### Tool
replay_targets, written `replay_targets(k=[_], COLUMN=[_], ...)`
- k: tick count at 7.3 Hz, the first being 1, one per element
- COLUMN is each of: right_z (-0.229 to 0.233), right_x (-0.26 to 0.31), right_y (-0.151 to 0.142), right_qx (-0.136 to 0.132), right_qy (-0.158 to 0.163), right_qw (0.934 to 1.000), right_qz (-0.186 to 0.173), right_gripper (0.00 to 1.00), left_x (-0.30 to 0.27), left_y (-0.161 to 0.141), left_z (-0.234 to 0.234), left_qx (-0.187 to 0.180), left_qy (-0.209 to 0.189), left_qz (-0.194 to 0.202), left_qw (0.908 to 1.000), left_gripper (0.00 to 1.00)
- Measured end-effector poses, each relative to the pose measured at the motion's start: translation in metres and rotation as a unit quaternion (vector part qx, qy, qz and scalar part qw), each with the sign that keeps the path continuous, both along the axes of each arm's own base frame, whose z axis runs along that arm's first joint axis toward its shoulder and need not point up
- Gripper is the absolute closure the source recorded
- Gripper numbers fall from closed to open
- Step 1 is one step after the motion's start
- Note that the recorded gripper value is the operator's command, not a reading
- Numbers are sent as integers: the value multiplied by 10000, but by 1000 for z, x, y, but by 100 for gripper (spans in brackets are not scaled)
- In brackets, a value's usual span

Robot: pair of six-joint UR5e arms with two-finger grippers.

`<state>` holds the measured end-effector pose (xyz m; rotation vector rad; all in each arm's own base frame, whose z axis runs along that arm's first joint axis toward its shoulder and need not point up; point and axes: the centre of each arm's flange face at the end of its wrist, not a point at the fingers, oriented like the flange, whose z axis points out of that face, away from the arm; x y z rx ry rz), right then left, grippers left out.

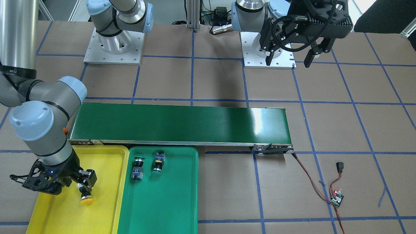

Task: Sort buttons by color to trays

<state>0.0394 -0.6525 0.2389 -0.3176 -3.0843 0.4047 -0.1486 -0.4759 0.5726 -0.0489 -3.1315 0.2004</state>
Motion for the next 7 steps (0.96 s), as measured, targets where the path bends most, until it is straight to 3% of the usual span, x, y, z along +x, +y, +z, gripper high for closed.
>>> replay_targets(k=[1,3,7], right_z=[11,68,218], right_x=[1,8,43], right_y=[4,35,175], right_qx=[-40,238,1157], right_qy=[36,14,-150], right_qw=[10000,9997,9931], right_qz=[-18,-18,136], right_gripper=[0,0,0], left_x=[0,0,0], left_y=[0,0,0], left_z=[0,0,0], left_qx=[0,-2,1], left_qy=[0,0,0], left_qz=[-1,-3,-3], left_qw=[10000,10000,10000], left_gripper=[0,0,0])
